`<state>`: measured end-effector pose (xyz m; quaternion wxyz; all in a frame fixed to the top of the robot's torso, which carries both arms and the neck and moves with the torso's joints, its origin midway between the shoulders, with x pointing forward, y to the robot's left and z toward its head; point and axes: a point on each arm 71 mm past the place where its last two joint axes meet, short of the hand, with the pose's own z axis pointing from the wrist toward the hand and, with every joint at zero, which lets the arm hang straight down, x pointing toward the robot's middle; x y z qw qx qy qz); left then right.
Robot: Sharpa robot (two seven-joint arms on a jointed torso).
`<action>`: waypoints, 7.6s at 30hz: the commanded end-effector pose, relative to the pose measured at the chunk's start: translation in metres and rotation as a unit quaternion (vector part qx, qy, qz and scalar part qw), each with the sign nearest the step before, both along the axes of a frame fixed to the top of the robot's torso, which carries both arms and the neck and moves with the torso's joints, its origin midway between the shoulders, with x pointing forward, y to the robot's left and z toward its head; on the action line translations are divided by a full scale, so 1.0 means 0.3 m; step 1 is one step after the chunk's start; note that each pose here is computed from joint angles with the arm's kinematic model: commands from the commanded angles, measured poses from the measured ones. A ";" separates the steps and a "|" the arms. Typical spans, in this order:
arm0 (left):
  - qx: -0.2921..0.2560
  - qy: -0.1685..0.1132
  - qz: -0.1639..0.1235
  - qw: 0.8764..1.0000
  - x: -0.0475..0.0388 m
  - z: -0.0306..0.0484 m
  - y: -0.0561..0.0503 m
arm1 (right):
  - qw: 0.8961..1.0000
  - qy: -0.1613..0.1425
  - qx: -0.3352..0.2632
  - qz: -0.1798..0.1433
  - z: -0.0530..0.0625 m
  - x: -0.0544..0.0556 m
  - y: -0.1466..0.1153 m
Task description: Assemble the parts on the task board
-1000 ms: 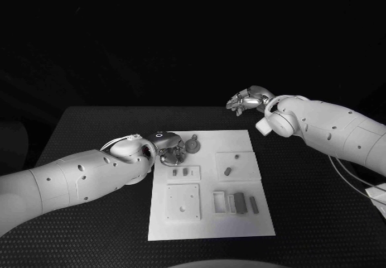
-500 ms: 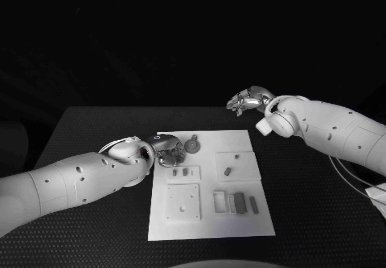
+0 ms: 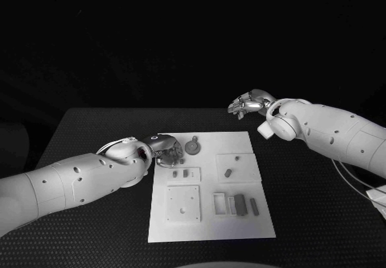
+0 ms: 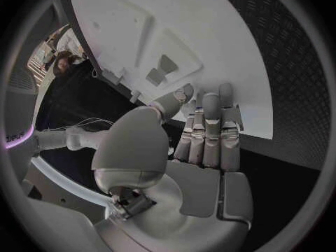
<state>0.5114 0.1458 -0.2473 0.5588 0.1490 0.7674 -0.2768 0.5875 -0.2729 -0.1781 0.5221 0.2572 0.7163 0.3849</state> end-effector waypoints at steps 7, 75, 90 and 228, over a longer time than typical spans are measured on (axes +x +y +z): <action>-0.041 0.025 0.079 0.996 0.039 0.011 0.143 | 0.990 -0.039 -0.120 0.065 -0.019 -0.059 0.031; -0.434 0.178 0.229 0.853 0.115 0.188 0.414 | 0.849 -0.164 -0.446 0.232 -0.264 -0.369 0.115; -0.433 0.180 0.231 0.853 0.115 0.187 0.418 | 0.837 -0.187 -0.460 0.229 -0.273 -0.384 0.132; -0.435 0.186 0.230 0.850 0.134 0.181 0.388 | 0.854 -0.224 -0.275 0.381 -0.347 -0.610 0.577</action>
